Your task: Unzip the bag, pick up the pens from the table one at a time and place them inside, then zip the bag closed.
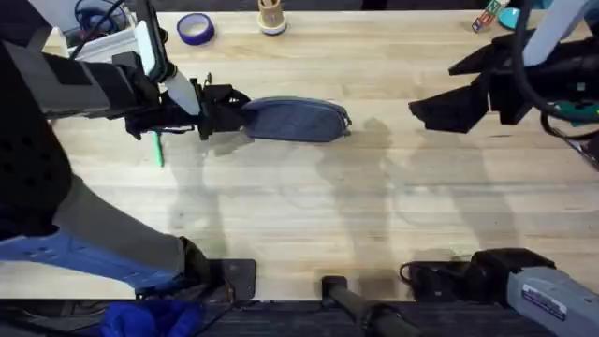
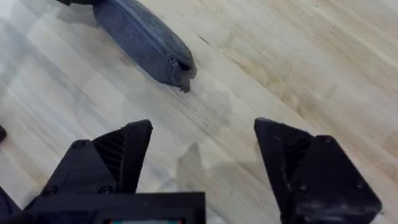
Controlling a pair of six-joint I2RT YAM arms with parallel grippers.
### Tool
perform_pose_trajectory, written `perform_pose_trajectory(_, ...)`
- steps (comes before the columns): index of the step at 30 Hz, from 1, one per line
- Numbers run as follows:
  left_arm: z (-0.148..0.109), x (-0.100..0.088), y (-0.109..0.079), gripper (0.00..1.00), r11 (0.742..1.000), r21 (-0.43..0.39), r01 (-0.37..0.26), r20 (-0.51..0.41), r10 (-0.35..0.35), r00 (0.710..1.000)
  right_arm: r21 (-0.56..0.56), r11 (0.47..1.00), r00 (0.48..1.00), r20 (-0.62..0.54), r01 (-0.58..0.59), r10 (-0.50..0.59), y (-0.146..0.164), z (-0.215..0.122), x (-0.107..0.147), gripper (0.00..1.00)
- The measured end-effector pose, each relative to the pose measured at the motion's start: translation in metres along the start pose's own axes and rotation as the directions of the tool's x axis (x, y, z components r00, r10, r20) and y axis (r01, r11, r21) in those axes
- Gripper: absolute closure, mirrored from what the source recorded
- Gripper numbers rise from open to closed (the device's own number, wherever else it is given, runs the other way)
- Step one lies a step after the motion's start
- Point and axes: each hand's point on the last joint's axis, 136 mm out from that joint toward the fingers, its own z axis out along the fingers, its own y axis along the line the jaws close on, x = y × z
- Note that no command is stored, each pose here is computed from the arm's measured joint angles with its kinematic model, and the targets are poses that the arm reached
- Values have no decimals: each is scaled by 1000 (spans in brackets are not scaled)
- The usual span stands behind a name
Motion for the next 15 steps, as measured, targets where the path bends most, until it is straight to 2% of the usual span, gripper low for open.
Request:
perform_pose_trajectory(4, 0, 0, 0, 958, 1000, 0, 1, -1, -1, 1000, -18, 998, 998, -6, 56, -56, 1, 2, 2, 6)
perform_pose_trajectory(8, 0, 0, 0, 958, 1000, 1, 2, -1, -2, 1000, -89, 991, 995, 19, 96, -95, -3, 8, 3, 6)
perform_pose_trajectory(15, 0, 0, 0, 958, 1000, 1, 2, -1, -2, 1000, -228, 958, 980, 135, 171, -143, -12, 16, 4, 6)
